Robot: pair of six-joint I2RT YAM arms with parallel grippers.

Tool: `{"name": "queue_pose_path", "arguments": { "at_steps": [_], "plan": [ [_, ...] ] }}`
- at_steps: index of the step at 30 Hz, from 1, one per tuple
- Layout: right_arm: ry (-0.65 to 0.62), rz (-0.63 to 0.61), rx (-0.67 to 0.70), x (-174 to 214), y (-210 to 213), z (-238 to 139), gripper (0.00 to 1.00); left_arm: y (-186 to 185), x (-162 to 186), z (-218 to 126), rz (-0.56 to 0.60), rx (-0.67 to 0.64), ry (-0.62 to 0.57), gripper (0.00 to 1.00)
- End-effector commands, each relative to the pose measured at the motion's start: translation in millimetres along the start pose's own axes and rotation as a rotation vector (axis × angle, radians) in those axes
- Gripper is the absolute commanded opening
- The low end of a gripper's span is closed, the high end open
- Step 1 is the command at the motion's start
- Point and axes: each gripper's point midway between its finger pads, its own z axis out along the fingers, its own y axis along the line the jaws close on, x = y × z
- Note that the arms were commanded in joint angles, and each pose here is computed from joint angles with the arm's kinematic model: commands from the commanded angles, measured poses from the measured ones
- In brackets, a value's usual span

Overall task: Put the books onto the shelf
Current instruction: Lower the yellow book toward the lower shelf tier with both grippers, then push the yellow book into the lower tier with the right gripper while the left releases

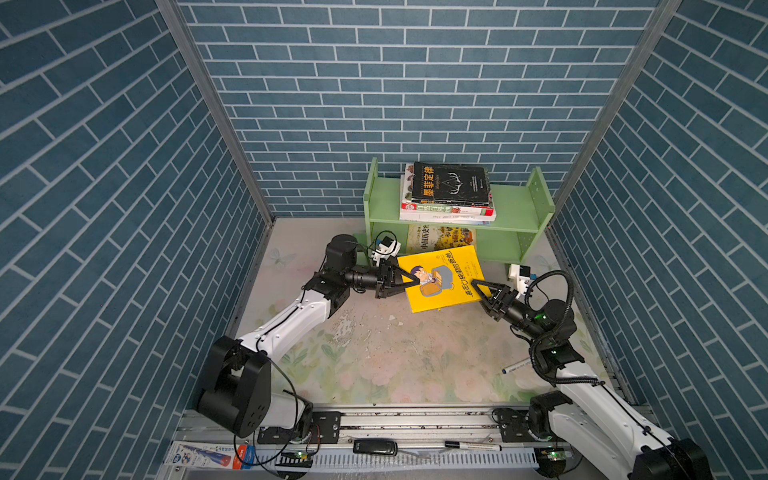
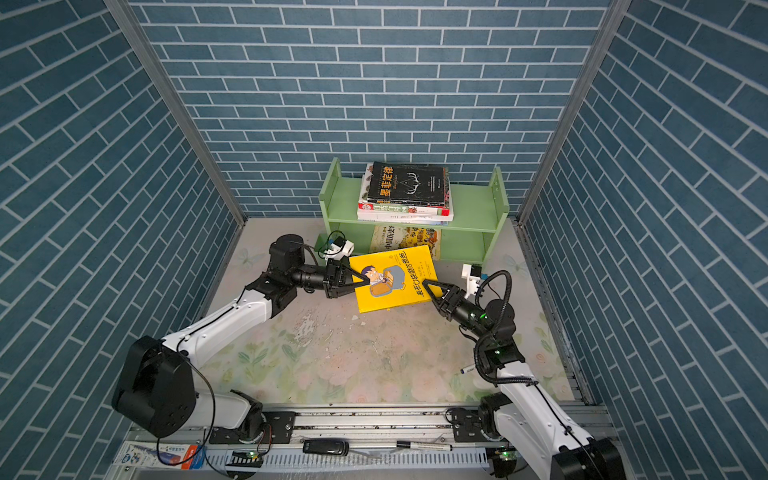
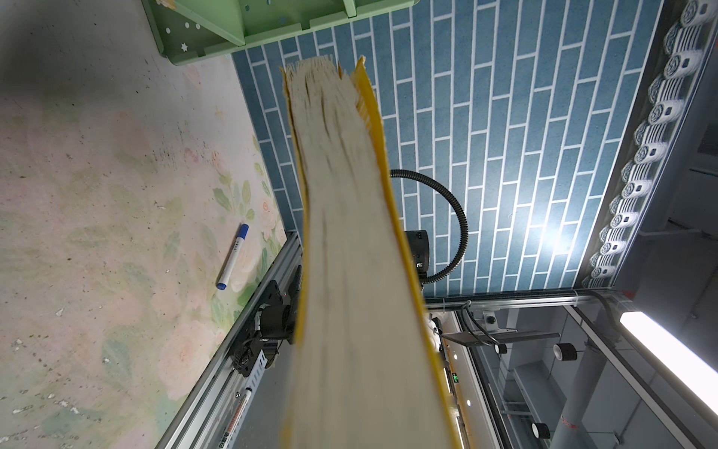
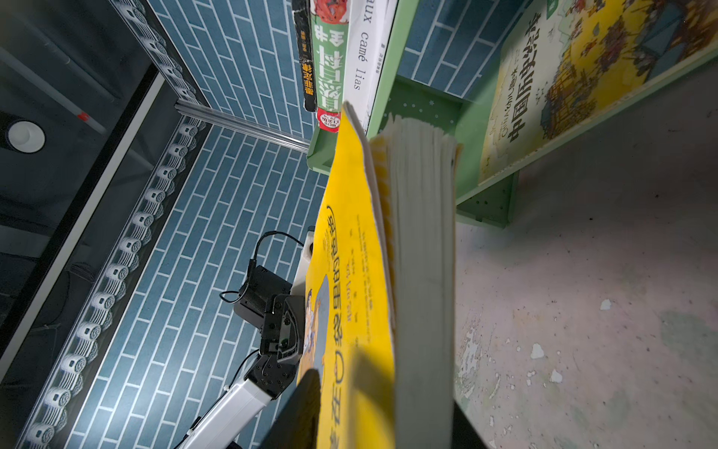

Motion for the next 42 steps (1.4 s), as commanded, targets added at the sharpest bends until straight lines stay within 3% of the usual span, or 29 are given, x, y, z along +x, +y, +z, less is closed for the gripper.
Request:
{"name": "queue_pose_path", "arguments": {
  "at_steps": [1,20,25,31,42],
  "plan": [
    [0.014,0.006,-0.041,3,8,-2,0.37,-25,-9,-1,0.137,0.047,0.001,0.02],
    [-0.055,0.007,0.088,-17,-33,6,0.17,31,-56,17,0.045,-0.032,-0.060,0.08],
    [-0.112,0.004,0.117,-36,-41,10,0.00,37,-79,19,0.081,-0.068,-0.111,0.23],
    [-0.149,-0.007,0.103,-54,-41,17,0.00,36,-100,14,0.108,-0.090,-0.201,0.42],
    [-0.219,-0.022,0.023,-93,-30,35,0.00,30,-118,-11,0.110,-0.077,-0.343,0.54]
  ]
}}
